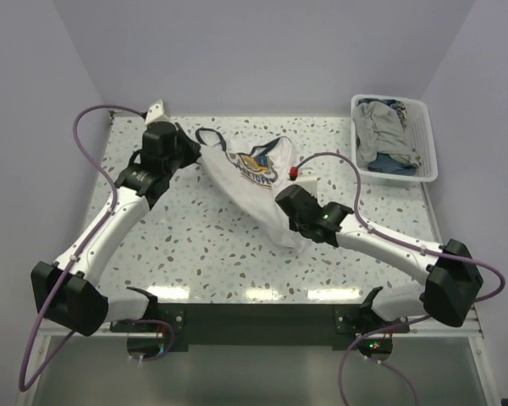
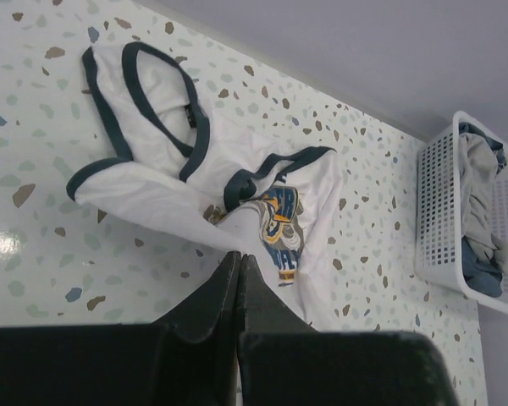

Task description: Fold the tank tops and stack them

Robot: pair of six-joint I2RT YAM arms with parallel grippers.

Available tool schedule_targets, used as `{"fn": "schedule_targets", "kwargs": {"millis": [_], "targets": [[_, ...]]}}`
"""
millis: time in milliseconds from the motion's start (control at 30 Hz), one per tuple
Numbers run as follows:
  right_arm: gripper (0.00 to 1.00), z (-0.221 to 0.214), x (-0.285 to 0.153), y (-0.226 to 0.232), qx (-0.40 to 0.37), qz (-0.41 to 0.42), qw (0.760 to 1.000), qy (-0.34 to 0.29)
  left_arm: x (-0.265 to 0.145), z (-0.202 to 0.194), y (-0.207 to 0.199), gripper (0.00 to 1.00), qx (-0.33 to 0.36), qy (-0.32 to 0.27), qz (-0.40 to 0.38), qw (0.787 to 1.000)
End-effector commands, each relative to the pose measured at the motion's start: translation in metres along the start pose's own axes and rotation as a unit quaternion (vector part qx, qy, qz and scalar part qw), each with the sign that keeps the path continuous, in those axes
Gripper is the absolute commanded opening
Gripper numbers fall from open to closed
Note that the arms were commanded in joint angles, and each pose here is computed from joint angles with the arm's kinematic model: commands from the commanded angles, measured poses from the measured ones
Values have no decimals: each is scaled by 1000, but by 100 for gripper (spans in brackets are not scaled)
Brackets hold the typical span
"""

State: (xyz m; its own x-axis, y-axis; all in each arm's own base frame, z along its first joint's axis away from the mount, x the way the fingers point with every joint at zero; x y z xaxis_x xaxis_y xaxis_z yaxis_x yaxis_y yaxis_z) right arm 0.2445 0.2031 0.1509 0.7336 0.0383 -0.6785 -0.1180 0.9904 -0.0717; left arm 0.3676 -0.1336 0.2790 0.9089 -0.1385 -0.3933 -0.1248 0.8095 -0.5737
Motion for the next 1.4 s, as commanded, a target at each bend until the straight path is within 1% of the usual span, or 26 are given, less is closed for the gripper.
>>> {"fn": "schedule_targets", "kwargs": {"millis": [0, 133, 200, 267, 300, 333, 400, 433, 467, 500, 600, 667, 733, 833, 867, 933, 967, 1000, 1033, 1067, 1100, 1200, 1233, 1267, 1333, 1367], "targets": [[16, -21, 4, -26, 2, -37, 999, 21, -25, 37, -19, 0, 7, -53, -24, 998], [16, -38, 14, -24, 10, -13, 999, 44, -22, 33, -16, 0, 13, -48, -19, 999], [15, -43, 21, -19, 16, -2, 999, 51, -11, 26, -13, 0, 18, -35, -14, 999], [10, -52, 29, -18, 15, -6, 998, 66, 2, 22, -8, 0, 21, -30, -4, 999], [8, -52, 33, -21, 18, -14, 997, 69, 17, 15, -5, 0, 25, -15, 4, 1000], [4, -55, 35, -24, 19, -21, 997, 72, 26, 14, -3, 0, 26, -14, 8, 1000], [3, -62, 38, -40, 31, -47, 995, 77, 54, 12, 1, 0, 32, 0, 19, 999], [3, -65, 39, -46, 37, -54, 995, 79, 64, 10, 0, 0, 36, 6, 20, 999], [2, -72, 37, -56, 45, -60, 994, 81, 72, 19, -10, 0, 42, 1, 14, 999], [2, -74, 38, -68, 58, -75, 992, 84, 96, 4, 0, 0, 48, 22, 36, 998], [1, -83, 36, -91, 74, -101, 988, 87, 142, -7, 7, 0, 57, 46, 54, 996], [1, -84, 35, -94, 83, -104, 987, 87, 169, -18, 12, 0, 60, 66, 50, 995], [1, -83, 35, -97, 83, -111, 986, 88, 187, -18, 12, 0, 60, 63, 35, 996], [1, -76, 38, -95, 78, -115, 986, 90, 207, -21, 14, 15, 62, 78, 9, 995], [1, -71, 38, -92, 77, -112, 987, 89, 211, -20, 10, 23, 65, 85, -5, 994], [2, -64, 41, -88, 80, -105, 988, 82, 204, -17, 8, 63, 70, 84, -14, 994], [2, -62, 41, -87, 79, -105, 988, 82, 199, -15, 6, 71, 70, 81, -20, 994], [3, -60, 43, -87, 80, -105, 988, 80, 193, -12, 5, 78, 70, 75, -23, 994], [4, -58, 45, -86, 77, -105, 988, 82, 187, -16, 10, 81, 71, 78, -18, 994], [4, -57, 46, -86, 75, -106, 988, 83, 171, -1, 3, 83, 71, 58, -19, 996], [4, -55, 47, -85, 77, -103, 988, 83, 161, 0, 4, 83, 67, 58, -15, 996], [4, -52, 51, -83, 81, -94, 989, 87, 121, -4, 28, 81, 55, 41, 43, 997], [5, -52, 51, -83, 82, -91, 989, 87, 109, -13, 38, 79, 44, 45, 66, 996], [5, -52, 51, -83, 84, -89, 989, 87, 87, -23, 60, 70, 41, 37, 102, 993], [5, -50, 52, -83, 87, -83, 989, 87, 68, -38, 79, 67, 31, 31, 119, 992], [5, -49, 52, -86, 86, -84, 989, 88, 50, -55, 99, 63, 21, 35, 142, 989]]}}
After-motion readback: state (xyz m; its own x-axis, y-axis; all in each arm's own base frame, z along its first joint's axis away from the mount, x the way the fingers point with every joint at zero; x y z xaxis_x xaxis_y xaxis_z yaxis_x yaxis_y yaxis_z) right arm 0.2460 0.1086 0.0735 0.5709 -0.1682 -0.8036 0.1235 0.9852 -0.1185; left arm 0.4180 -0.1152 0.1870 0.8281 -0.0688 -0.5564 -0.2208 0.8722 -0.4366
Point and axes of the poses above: each gripper's point midway between its finger pads, its own x axis out along the fingers, its own y axis along the line the jaws close on, z = x × y, the point moved 3 cm from there along -x, back along the fingers, and after that the axes turned 4 degrees about -x, right-handed, at the moved point
